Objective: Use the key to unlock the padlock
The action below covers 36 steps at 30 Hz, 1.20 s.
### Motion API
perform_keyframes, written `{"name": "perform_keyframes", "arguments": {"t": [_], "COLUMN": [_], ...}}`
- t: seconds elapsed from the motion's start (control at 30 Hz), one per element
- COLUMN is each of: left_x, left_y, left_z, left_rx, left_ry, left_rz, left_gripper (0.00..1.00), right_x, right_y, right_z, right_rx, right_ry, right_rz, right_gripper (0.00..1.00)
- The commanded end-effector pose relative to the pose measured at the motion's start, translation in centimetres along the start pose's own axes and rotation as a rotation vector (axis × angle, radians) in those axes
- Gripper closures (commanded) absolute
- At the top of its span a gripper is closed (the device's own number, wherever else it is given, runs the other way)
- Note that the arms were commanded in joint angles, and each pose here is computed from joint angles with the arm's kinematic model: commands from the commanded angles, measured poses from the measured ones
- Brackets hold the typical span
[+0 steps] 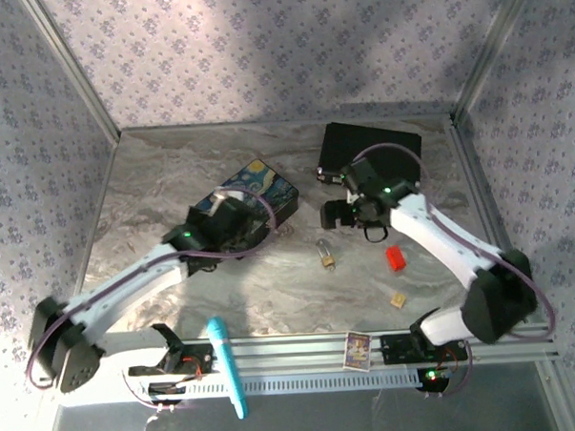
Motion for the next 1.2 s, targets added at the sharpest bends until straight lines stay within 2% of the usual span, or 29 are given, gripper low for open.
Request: {"name": "perform_keyframes", "arguments": {"t": [0.0, 0.13, 0.33, 0.53, 0.63, 0.73, 0.83, 1.0, 1.1, 1.13, 1.17], "left_x": [3.2, 7.1, 11.0, 14.9, 16.0, 17.1, 17.3, 16.2, 16.1, 15.3, 14.9], "left_y": [-0.8, -0.4, 2.7, 7.1, 9.0, 11.1, 12.7, 14.4, 15.8, 16.1, 16.3], "left_z": [-1.5, -1.4, 0.4, 2.9, 3.4, 4.7, 5.4, 4.2, 4.1, 4.2, 4.0], "left_rx": [-0.104, -0.198, -0.233, -0.199, -0.237, -0.217, -0.245, -0.264, -0.287, -0.231, -0.232], "left_ry": [-0.287, -0.384, -0.293, -0.392, -0.401, -0.444, -0.476, -0.468, -0.445, -0.408, -0.387], "left_rz": [0.021, -0.054, -0.313, -0.39, -0.386, -0.334, -0.254, -0.098, -0.095, -0.062, -0.056], "left_gripper": [0.0, 0.0, 0.0, 0.0, 0.0, 0.0, 0.0, 0.0, 0.0, 0.0, 0.0], "right_x": [-3.3, -7.4, -13.5, -17.7, -18.1, -17.9, -18.2, -18.6, -18.5, -18.7, -19.0], "right_y": [-2.0, -2.3, -0.4, 2.6, 4.5, 5.0, 5.3, 6.1, 7.6, 8.4, 8.6], "right_z": [-0.6, 0.4, 2.5, 5.3, 6.1, 5.8, 5.3, 4.3, 5.2, 5.5, 5.1], "right_rx": [-0.185, -0.297, -0.374, -0.571, -0.592, -0.618, -0.636, -0.608, -0.652, -0.657, -0.67], "right_ry": [-0.075, -0.026, 0.024, 0.144, 0.132, 0.085, 0.082, 0.054, 0.026, 0.032, 0.039], "right_rz": [0.217, 0.358, 0.546, 0.54, 0.543, 0.523, 0.506, 0.468, 0.463, 0.473, 0.496], "right_gripper": [0.01, 0.01, 0.01, 0.02, 0.02, 0.03, 0.02, 0.02, 0.03, 0.01, 0.01]}}
Point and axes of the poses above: each hand's point on the last joint's axis, 136 mm out from that joint toward the fingers, its own y axis out along the fingers, its own x axis along the line the jaws close on, z = x × y, the point moved 6 cm from there along -y, back along the fingers, and after that the axes turned 11 degrees about -y, right-handed, at the moved point
